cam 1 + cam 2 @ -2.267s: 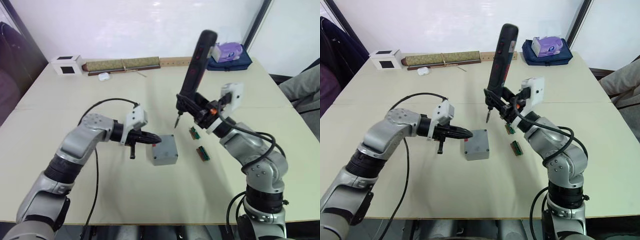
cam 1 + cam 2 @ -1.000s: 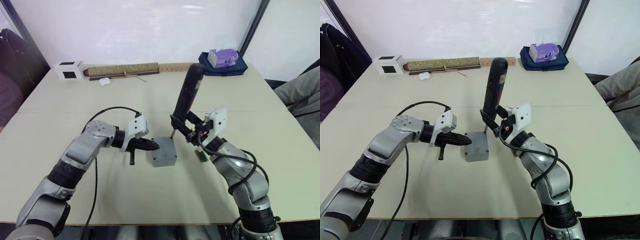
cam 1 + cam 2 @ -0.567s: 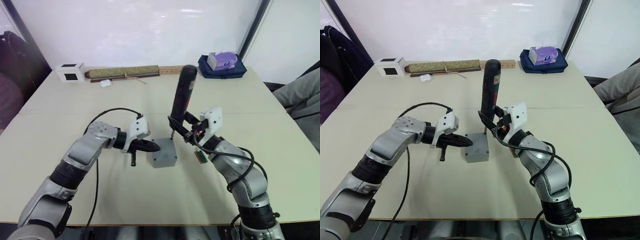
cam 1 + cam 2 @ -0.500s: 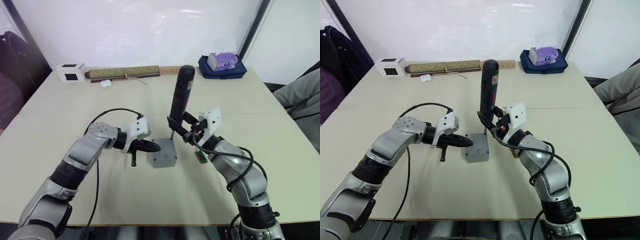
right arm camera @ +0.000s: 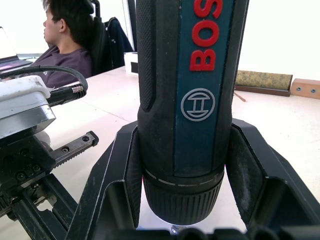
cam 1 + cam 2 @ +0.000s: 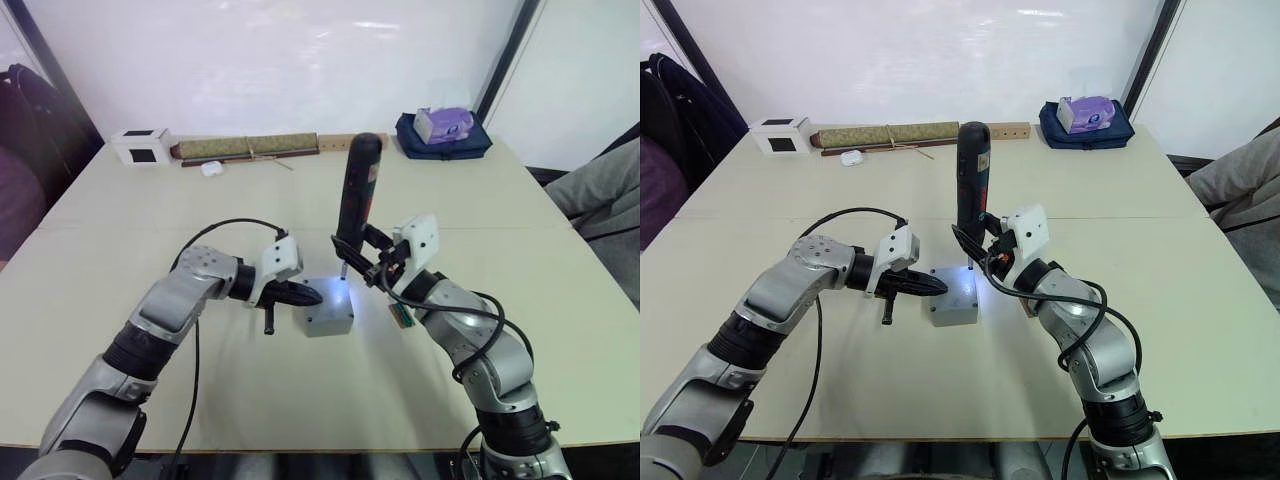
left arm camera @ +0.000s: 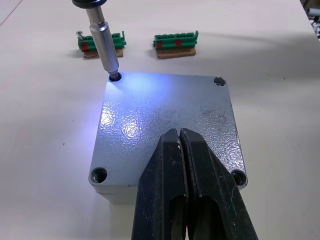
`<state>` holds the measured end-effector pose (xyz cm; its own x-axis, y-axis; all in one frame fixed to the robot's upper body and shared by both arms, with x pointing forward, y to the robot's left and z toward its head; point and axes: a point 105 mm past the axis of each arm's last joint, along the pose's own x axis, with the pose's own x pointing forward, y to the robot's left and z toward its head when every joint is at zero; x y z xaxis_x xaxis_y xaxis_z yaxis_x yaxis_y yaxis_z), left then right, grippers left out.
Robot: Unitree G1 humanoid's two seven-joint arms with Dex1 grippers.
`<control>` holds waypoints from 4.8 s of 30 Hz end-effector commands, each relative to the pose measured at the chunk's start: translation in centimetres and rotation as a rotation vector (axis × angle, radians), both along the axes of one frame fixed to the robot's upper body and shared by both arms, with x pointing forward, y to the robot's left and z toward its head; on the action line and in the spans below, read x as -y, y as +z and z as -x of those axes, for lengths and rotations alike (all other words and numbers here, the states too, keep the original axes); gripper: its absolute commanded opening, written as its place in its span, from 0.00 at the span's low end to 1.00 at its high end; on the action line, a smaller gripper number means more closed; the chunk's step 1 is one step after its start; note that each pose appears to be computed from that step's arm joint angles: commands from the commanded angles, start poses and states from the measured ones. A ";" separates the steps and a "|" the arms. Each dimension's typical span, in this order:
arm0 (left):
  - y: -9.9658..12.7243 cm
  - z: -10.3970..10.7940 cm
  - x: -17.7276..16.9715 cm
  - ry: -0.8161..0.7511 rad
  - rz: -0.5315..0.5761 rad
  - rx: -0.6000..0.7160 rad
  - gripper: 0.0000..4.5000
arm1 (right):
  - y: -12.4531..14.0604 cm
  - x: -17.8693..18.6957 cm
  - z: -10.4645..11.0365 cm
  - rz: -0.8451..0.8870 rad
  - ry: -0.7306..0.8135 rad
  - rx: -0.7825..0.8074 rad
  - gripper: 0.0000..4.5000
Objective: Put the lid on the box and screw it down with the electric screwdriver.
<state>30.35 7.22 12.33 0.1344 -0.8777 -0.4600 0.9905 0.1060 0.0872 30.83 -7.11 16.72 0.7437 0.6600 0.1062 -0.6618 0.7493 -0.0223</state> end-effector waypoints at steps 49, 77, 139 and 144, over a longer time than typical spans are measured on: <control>4.8 -0.3 -1.2 0.035 0.130 0.049 0.00 | 10.6 15.7 -2.4 -0.124 -0.388 -0.367 0.39; 5.1 3.1 0.1 -0.127 0.059 0.084 0.00 | -4.4 22.5 2.8 0.302 -0.498 -1.160 0.73; -0.6 -4.0 -4.7 0.113 -0.163 0.138 0.00 | -2.4 3.5 6.6 0.498 0.306 -0.421 0.99; -1.6 -0.7 -4.5 0.036 -0.156 0.020 0.00 | -3.1 4.3 4.0 0.550 0.237 -0.377 0.99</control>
<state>32.42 12.24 10.09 0.2300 -0.7621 -0.6052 0.9730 0.1687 0.1573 25.59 -11.15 13.36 0.4523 0.7083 -0.5420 -0.8547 0.5179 -0.0364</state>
